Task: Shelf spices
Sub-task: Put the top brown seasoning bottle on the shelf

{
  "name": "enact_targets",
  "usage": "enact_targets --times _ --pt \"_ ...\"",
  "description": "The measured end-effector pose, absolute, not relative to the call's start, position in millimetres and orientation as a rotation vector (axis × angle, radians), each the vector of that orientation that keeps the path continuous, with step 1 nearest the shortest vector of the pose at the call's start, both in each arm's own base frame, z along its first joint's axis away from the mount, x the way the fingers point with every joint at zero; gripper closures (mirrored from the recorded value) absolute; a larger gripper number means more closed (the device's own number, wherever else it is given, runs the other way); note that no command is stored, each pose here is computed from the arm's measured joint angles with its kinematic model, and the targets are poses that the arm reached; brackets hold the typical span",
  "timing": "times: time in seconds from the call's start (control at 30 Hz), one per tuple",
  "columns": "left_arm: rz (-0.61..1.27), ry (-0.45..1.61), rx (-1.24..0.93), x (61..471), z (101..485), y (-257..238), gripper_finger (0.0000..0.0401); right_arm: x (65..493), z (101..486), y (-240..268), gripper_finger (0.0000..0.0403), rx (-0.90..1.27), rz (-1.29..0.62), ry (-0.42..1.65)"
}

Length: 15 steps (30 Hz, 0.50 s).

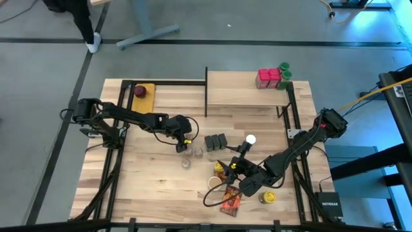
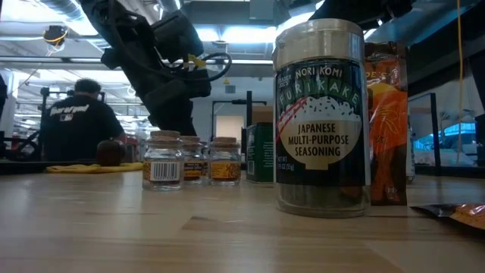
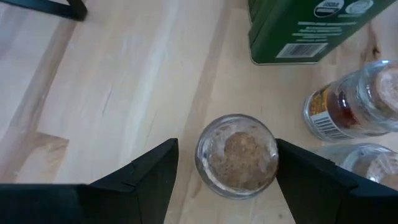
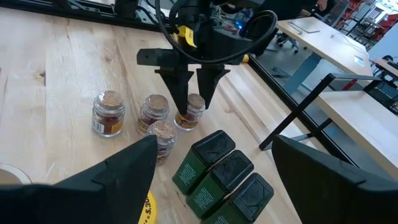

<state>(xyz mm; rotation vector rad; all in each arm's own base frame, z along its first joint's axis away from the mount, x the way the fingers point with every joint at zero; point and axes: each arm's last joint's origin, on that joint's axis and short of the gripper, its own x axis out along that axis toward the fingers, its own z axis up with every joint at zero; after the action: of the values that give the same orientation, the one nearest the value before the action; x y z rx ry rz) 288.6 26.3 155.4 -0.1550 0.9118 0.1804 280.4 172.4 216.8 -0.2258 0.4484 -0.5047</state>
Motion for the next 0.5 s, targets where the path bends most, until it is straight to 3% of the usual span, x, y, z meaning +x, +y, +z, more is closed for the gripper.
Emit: enact_targets --times 0.5 --pt "0.150 0.863 -0.139 292.2 158.9 26.2 0.0152 280.0 216.4 172.1 0.0079 -0.232 -0.505 0.454"
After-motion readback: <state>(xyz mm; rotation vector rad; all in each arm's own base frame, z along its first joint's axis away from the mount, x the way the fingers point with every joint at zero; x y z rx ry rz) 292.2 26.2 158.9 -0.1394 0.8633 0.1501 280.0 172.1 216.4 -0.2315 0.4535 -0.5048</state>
